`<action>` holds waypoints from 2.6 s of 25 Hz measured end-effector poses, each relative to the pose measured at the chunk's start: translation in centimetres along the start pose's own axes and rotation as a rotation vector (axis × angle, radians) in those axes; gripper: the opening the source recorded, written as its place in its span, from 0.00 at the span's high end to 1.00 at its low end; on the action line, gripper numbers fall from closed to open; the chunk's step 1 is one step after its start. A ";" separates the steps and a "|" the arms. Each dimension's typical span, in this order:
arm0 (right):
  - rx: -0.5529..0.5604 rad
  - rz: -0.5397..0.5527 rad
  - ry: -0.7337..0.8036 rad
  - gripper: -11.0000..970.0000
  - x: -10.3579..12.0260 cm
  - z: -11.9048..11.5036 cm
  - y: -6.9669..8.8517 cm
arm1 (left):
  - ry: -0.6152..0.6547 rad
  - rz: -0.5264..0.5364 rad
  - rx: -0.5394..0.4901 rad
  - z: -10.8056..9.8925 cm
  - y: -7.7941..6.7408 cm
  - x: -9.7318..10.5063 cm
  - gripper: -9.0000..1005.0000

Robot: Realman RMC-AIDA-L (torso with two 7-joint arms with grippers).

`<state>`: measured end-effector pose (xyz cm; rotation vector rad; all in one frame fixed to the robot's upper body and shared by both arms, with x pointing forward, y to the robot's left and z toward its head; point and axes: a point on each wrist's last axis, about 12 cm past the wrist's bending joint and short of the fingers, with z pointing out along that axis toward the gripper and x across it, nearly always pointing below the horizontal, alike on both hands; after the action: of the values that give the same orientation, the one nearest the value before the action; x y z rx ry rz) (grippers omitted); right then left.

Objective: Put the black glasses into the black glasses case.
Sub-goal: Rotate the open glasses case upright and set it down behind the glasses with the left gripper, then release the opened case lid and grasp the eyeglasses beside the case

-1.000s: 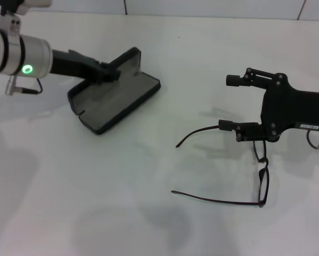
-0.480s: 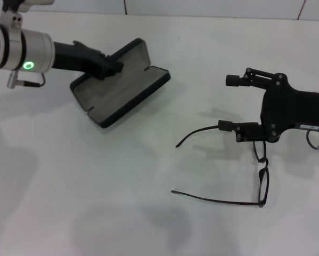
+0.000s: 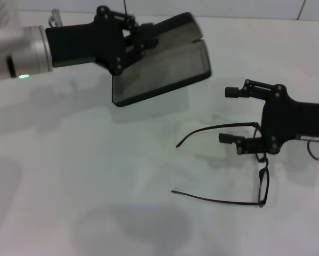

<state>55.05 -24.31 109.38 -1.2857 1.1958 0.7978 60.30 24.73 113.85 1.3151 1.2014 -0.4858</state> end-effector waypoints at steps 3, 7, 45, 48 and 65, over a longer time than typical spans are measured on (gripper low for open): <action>0.004 -0.005 -0.002 0.19 0.2 0.1 0.4 | -0.097 0.124 -0.022 -0.4 -0.4 -0.3 0.79; 0.000 -0.015 -0.008 0.19 0.3 0.4 0.8 | -0.076 0.089 -0.027 -0.3 0.8 -0.5 0.80; -0.192 0.001 0.071 0.21 2.0 2.3 4.5 | 0.475 0.058 0.175 11.3 1.4 0.7 0.84; -0.169 0.007 0.072 0.21 2.1 1.8 4.5 | 0.475 0.060 0.168 11.8 0.9 0.9 0.84; -0.135 0.014 0.065 0.22 2.0 1.2 4.2 | 0.322 -0.154 0.233 10.0 2.0 -1.7 0.62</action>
<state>51.84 -22.82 106.18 -1.4239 1.2199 0.8643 65.27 15.64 114.41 1.5480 1.5574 -0.5508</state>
